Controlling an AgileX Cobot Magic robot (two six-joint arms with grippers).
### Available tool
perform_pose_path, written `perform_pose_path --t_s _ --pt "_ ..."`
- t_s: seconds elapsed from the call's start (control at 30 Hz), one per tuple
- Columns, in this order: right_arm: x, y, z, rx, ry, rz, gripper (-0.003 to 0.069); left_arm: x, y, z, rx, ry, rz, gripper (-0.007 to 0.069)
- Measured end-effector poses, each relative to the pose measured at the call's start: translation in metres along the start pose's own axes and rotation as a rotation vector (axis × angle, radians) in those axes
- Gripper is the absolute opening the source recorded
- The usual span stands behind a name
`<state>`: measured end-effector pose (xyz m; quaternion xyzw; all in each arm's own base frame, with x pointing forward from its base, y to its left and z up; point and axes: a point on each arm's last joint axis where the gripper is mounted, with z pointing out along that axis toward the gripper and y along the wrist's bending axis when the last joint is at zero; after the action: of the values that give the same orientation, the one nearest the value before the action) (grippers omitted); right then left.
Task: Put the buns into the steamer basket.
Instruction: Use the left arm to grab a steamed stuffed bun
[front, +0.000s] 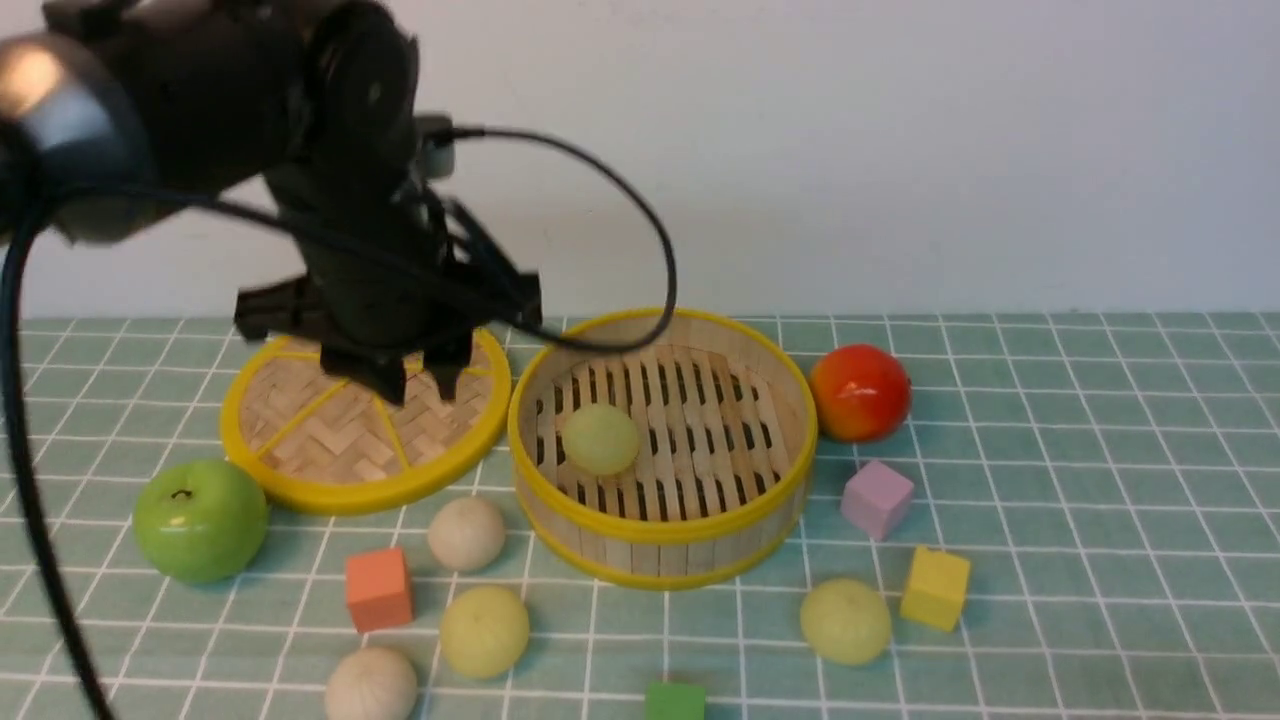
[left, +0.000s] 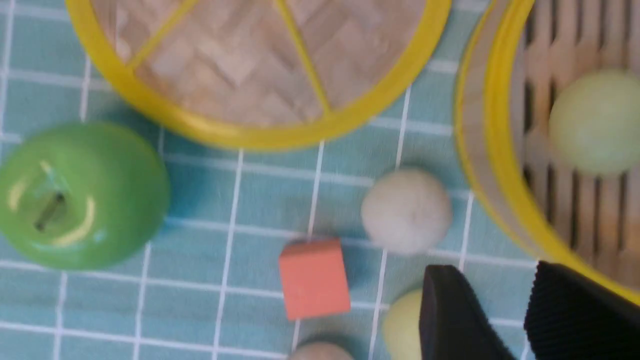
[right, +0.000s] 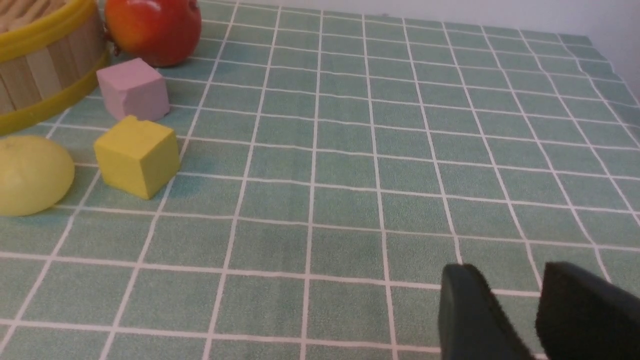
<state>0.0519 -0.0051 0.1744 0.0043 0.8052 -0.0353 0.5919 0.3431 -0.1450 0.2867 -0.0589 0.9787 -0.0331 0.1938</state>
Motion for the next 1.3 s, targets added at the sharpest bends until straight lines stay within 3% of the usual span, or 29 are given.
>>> perform_pose_path --t_s 0.17,0.47,0.73,1.0,1.2,1.3 --pt "0.000 0.000 0.000 0.000 0.000 0.000 0.0238 0.019 0.001 0.045 0.026 0.040 -0.005 0.0236" --pt "0.000 0.000 0.000 0.000 0.000 0.000 0.0238 0.018 0.000 0.096 0.007 0.036 -0.009 0.0237" --pt "0.000 0.000 0.000 0.000 0.000 0.000 0.0238 0.009 0.014 0.105 0.005 0.019 -0.059 0.0237" --pt "0.000 0.000 0.000 0.000 0.000 0.000 0.0238 0.014 0.010 0.117 0.033 0.057 -0.053 0.0232" --pt "0.000 0.000 0.000 0.000 0.000 0.000 0.0238 0.014 0.008 0.118 0.051 0.060 -0.008 0.0141" --pt "0.000 0.000 0.000 0.000 0.000 0.000 0.0238 0.010 0.008 0.106 0.050 0.063 0.012 0.0009"
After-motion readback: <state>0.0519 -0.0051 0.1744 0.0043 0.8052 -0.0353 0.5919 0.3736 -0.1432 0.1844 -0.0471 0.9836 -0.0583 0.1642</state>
